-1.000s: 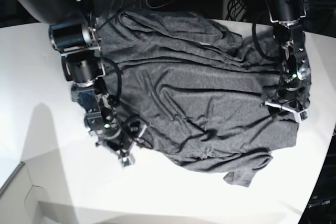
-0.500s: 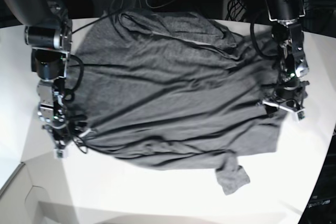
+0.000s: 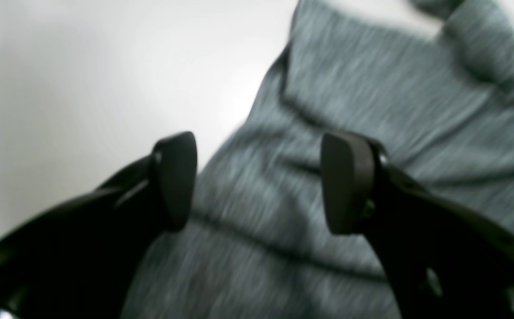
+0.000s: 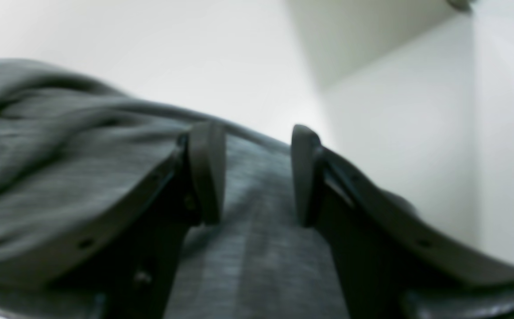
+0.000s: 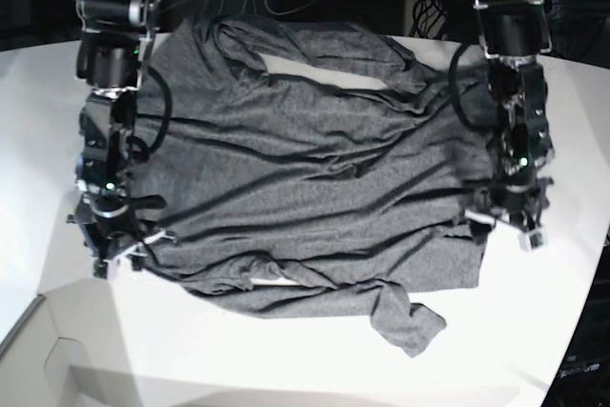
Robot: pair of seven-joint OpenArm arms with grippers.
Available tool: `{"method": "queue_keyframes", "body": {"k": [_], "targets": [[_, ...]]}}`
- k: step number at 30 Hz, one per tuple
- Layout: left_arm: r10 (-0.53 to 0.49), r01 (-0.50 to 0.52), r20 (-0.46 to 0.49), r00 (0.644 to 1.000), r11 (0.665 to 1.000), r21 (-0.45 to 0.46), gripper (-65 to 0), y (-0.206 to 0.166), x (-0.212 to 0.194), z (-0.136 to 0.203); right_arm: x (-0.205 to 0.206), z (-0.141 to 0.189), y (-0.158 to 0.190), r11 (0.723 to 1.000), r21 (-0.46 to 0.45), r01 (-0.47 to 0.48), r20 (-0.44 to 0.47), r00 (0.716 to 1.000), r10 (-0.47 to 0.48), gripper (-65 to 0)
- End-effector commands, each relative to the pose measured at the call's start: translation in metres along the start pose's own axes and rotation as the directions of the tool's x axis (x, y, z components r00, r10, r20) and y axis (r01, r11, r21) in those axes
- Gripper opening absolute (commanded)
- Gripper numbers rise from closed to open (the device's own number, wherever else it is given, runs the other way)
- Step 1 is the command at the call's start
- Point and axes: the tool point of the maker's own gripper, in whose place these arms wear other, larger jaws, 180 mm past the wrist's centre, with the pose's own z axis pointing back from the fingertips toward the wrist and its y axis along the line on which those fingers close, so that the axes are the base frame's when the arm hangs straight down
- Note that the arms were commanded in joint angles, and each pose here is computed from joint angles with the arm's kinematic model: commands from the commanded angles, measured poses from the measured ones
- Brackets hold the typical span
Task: Layout the t-shirt on the table in an organized manner, then fold the t-shirt properly
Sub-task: 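Grasp the shirt side edges with both grippers and pull them apart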
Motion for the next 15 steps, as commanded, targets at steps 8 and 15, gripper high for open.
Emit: {"method": "queue_keyframes", "body": {"k": [8, 15], "targets": [[-0.053, 0.06, 0.055, 0.997, 0.992, -0.115, -22.8, -0.073, 0.059, -0.041, -0.027, 0.018, 0.056, 0.987, 0.131, -0.092, -0.006, 0.996, 0.093, -41.6], [-0.15, 0.14, -0.102, 0.983, 0.986, -0.095, -22.9, -0.068, 0.018, -0.066, -0.043, 0.024, 0.055, 0.987, 0.131, -0.089, -0.035, 0.995, 0.094, -41.6]]}}
